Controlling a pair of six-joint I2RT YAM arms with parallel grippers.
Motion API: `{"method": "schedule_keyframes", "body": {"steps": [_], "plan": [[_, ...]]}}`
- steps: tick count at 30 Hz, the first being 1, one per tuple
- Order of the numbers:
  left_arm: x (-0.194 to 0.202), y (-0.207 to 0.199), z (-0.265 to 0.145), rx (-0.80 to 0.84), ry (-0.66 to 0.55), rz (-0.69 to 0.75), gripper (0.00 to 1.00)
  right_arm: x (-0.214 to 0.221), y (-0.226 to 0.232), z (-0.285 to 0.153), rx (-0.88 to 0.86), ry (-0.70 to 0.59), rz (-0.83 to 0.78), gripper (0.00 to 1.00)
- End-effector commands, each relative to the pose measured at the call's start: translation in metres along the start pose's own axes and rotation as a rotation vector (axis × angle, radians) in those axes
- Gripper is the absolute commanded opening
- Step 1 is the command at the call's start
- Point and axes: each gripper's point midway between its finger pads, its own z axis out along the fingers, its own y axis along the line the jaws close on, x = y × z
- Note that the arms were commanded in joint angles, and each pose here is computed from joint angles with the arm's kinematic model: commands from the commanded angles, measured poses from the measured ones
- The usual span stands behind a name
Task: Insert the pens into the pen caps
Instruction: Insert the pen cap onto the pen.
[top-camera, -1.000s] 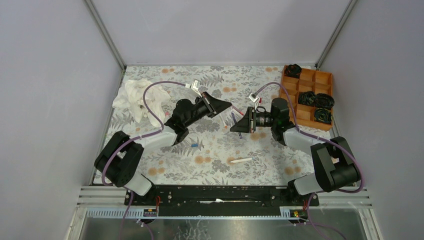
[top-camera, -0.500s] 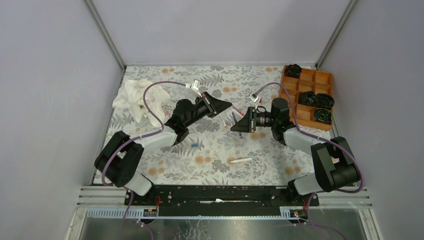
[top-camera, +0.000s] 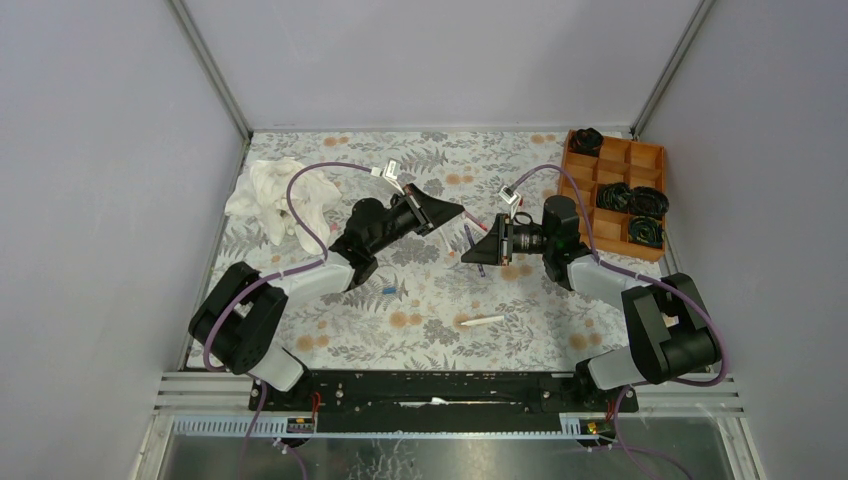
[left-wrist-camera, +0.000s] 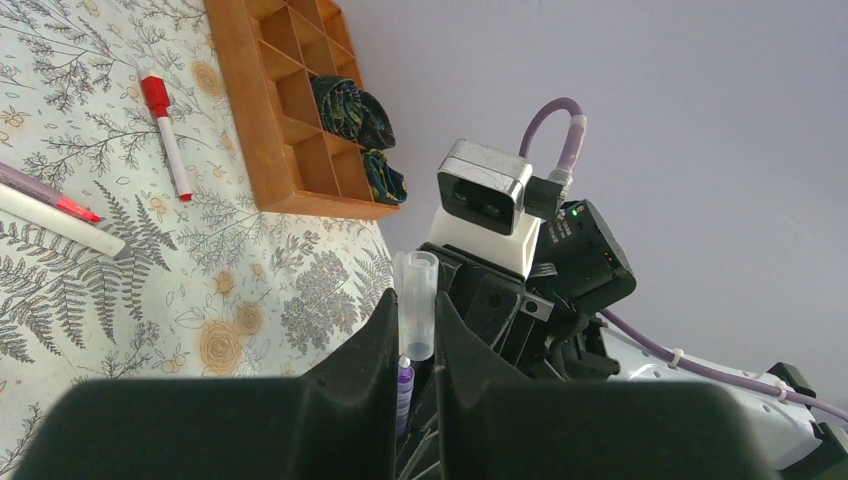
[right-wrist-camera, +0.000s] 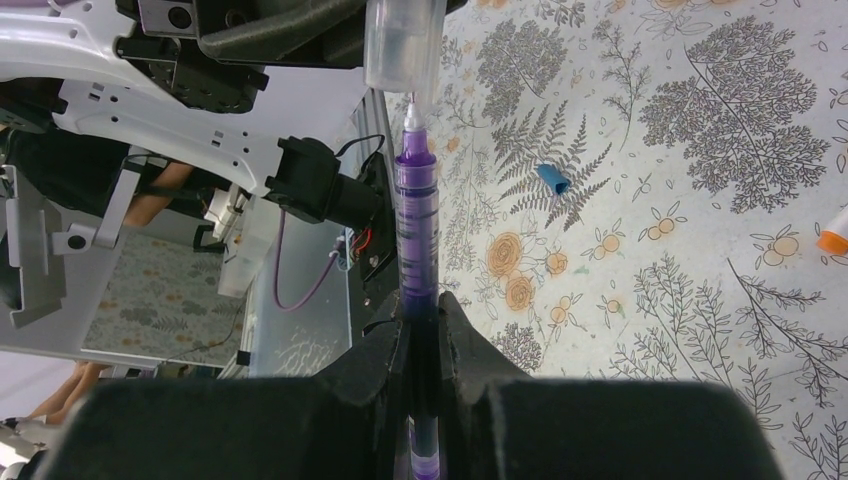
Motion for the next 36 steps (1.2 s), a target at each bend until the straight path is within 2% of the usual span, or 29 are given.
{"method": "schedule_keyframes", "body": {"steps": [1,36], "plan": [[-0.007,-0.014,0.001,0.047,-0.033,0.024,0.15,-0.014,0.013,0.0,-0.045,-0.007,-0.069,0.0],[-0.005,-0.002,-0.001,0.01,-0.037,0.011,0.14,-0.013,0.019,-0.002,-0.06,-0.003,-0.093,0.0]]}}
